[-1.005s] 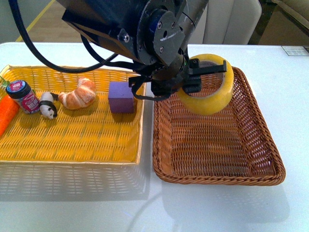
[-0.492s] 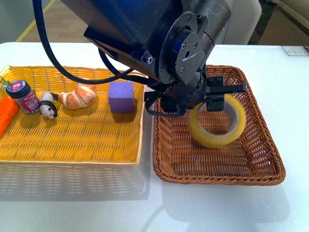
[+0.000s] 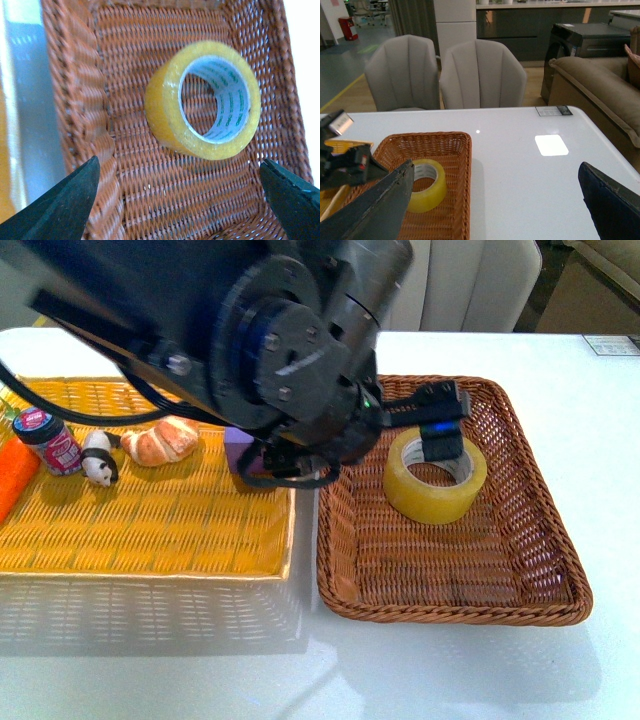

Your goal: Move tape to another basket

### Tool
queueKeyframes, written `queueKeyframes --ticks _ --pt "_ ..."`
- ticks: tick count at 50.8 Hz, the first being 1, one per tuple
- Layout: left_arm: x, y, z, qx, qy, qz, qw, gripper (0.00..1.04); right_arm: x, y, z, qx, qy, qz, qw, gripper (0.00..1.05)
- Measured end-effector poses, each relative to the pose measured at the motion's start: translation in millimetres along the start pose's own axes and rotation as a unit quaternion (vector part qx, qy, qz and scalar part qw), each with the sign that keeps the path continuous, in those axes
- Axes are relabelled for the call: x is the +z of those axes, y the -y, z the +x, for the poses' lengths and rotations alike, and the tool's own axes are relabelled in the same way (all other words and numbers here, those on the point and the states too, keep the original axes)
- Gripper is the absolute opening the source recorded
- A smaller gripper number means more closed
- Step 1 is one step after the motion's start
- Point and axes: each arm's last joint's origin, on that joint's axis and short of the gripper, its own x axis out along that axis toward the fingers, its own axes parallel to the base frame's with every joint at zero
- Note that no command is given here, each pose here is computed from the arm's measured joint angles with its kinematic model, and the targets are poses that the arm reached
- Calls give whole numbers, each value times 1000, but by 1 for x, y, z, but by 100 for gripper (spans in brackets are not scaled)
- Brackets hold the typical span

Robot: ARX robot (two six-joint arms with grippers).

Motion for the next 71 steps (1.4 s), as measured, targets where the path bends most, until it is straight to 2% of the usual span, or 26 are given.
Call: queueKeyframes --ticks 8,14,21,23,26,27,30,33,39,45,49,60,71 --pt "15 -29 -42 -15 66 -43 997 96 0 0 0 0 0 0 1000 96" --pt "17 -50 -72 -11 100 -63 993 96 0 0 0 0 0 0 1000 96" --pt "16 -53 -78 -5 109 -62 992 95 0 0 0 0 0 0 1000 96" --pt "10 -57 -76 44 209 -12 977 87 0 0 0 0 0 0 1000 96" --pt "0 -65 -84 98 301 35 948 78 0 0 0 1 0 0 1000 96" --pt "-2 -67 -86 109 315 43 942 77 0 0 0 0 0 0 1000 96" --pt "-14 -82 -116 155 393 88 902 62 0 0 0 0 0 0 1000 96" --pt "-16 -88 -137 164 423 108 884 54 0 0 0 0 1 0 1000 96" --pt "-23 -99 -171 177 442 126 871 36 0 0 0 0 0 0 1000 96" --pt "-40 -111 -191 186 429 135 873 18 0 0 0 0 0 0 1000 96" --pt "-51 -116 -207 185 425 140 875 2 0 0 0 0 0 0 1000 96" --pt "-76 -126 -245 189 424 141 874 2 0 0 0 0 0 0 1000 96" --pt "-85 -124 -271 187 427 143 873 2 0 0 0 0 0 0 1000 96"
